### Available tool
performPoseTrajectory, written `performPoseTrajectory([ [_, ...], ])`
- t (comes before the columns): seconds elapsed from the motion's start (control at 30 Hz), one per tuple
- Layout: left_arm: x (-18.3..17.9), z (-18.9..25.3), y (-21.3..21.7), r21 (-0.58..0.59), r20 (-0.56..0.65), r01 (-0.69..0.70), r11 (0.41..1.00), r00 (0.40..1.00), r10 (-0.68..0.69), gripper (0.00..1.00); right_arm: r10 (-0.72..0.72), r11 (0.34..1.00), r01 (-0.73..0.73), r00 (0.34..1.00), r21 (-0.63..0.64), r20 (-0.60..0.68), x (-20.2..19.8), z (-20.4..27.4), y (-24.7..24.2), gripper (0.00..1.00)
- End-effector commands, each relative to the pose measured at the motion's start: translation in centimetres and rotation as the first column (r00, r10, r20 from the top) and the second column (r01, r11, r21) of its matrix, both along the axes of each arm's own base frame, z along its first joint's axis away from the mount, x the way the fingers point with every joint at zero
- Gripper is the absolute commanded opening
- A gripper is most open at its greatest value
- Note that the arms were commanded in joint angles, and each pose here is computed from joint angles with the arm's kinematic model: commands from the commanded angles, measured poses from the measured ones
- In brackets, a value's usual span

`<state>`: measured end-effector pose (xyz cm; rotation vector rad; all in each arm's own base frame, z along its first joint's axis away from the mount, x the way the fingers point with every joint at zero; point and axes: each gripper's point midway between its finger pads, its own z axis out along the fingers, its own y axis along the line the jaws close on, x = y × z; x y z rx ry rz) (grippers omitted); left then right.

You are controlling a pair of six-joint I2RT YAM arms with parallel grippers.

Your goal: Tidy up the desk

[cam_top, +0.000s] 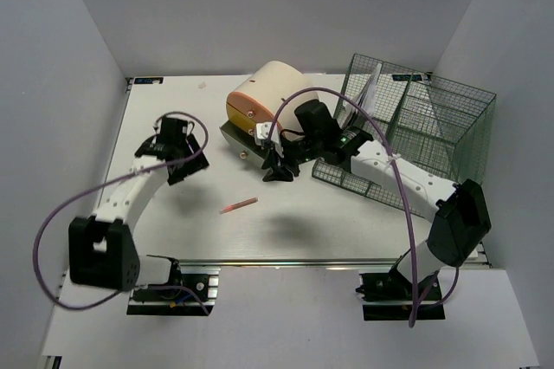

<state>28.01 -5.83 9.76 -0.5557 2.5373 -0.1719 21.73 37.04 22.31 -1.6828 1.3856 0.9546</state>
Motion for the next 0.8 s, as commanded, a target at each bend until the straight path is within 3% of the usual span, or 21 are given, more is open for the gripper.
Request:
performPoseTrajectory([
  [0.0,3.8,1.0,5.6,0.210,0.016,-0.185,0.960,0.983,0.185,0.80,0.018,0.999,-0.018,1.000,0.037,-0.019,-0.8,1.2,-0.6,0.43],
  [0.2,8.4,1.2,11.0,0.308,-0.006,-0.255,0.917,0.963,0.270,0.80,-0.034,0.999,0.035,0.999,0.038,-0.010,-0.6,1.2,-2.2,0.43],
  [0.33,9.6,0.9,14.4,0.358,-0.027,-0.274,0.893,0.952,0.304,0.72,-0.071,0.996,0.071,0.997,0.051,-0.002,-0.4,1.3,-3.2,0.43],
  [0.53,11.8,0.0,16.7,0.325,-0.023,-0.253,0.911,0.961,0.275,0.65,-0.083,0.995,0.084,0.996,0.049,-0.012,-0.6,1.0,-4.1,0.43],
  [0.77,14.3,-2.2,15.6,0.225,-0.048,-0.169,0.960,0.982,0.184,0.64,-0.083,0.995,0.084,0.996,0.054,-0.025,-0.3,1.1,-4.2,0.43],
])
